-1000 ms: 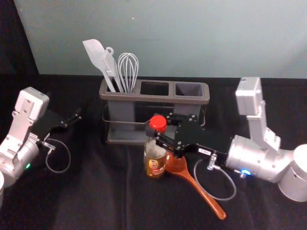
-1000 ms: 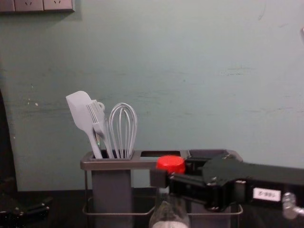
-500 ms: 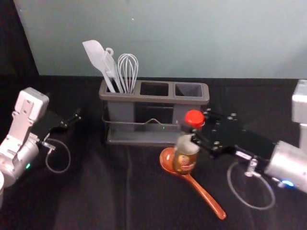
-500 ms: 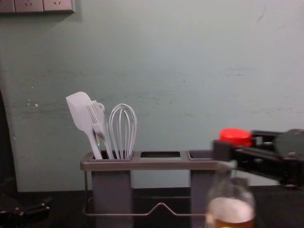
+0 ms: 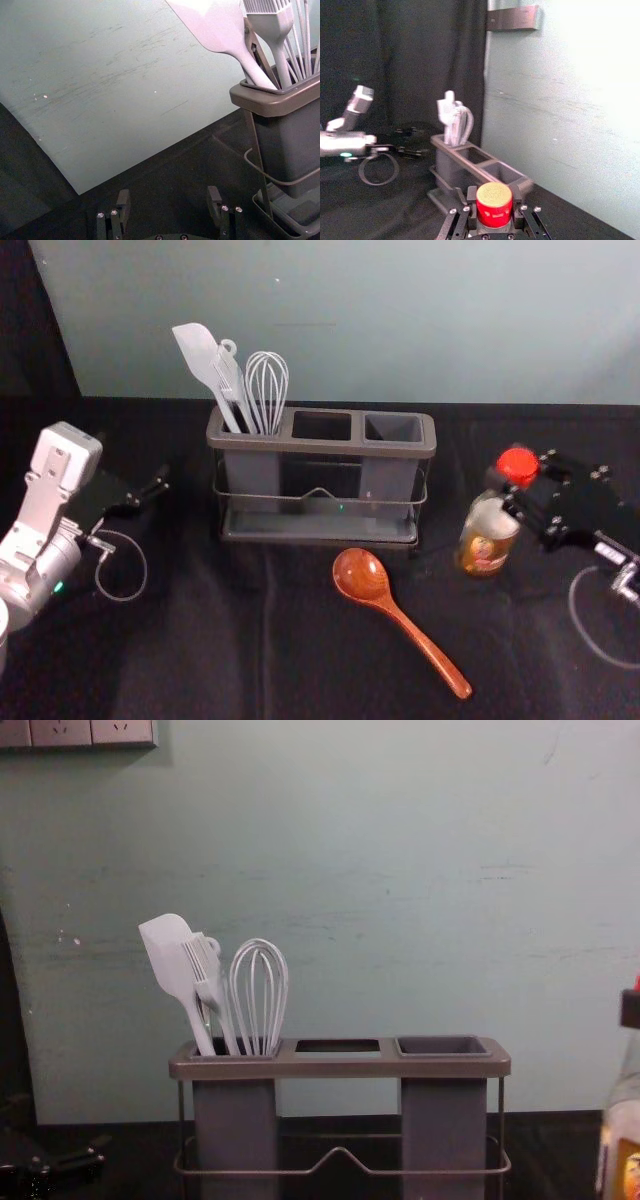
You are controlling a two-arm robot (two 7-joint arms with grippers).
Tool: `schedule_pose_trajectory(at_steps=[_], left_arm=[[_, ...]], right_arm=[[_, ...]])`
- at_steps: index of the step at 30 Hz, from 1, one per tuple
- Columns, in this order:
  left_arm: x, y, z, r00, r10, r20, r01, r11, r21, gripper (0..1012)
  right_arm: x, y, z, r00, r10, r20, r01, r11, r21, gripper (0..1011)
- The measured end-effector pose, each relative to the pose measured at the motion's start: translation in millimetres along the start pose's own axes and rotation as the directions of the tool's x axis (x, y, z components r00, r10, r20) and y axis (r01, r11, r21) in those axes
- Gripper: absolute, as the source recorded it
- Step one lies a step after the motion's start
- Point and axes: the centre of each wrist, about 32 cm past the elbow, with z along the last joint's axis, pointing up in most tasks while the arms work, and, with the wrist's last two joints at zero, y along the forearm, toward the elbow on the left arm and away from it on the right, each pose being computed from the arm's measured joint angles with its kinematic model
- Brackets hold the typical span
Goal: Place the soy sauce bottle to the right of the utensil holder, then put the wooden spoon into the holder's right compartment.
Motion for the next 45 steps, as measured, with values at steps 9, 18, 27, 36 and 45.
schedule_pose_trajectory(at_steps=[9, 18, 27, 36, 45], left_arm=[[0.0, 0.0, 0.0, 1.0000, 0.000, 0.000, 0.000, 1.0000, 0.000, 1005], [0.0, 0.0, 0.0, 1.0000, 0.000, 0.000, 0.000, 1.0000, 0.000, 1005], [0.0, 0.0, 0.0, 1.0000, 0.000, 0.000, 0.000, 1.0000, 0.000, 1005], [0.0, 0.0, 0.0, 1.0000, 0.000, 0.000, 0.000, 1.0000, 0.000, 1005], [0.0, 0.0, 0.0, 1.0000, 0.000, 0.000, 0.000, 1.0000, 0.000, 1005]], right_arm=[[29.4, 2.7, -8.3, 0.996, -0.085, 0.024, 0.085, 0.996, -0.014, 381], [42.6, 16.3, -22.6, 0.993, -0.119, 0.011, 0.119, 0.993, -0.021, 382], [48.0, 33.6, -32.1, 0.994, -0.113, 0.010, 0.113, 0.993, -0.017, 381], [48.4, 45.0, -38.1, 0.994, -0.112, 0.007, 0.112, 0.994, -0.009, 382], [48.5, 52.3, -45.0, 0.994, -0.114, 0.001, 0.114, 0.993, -0.012, 381]])
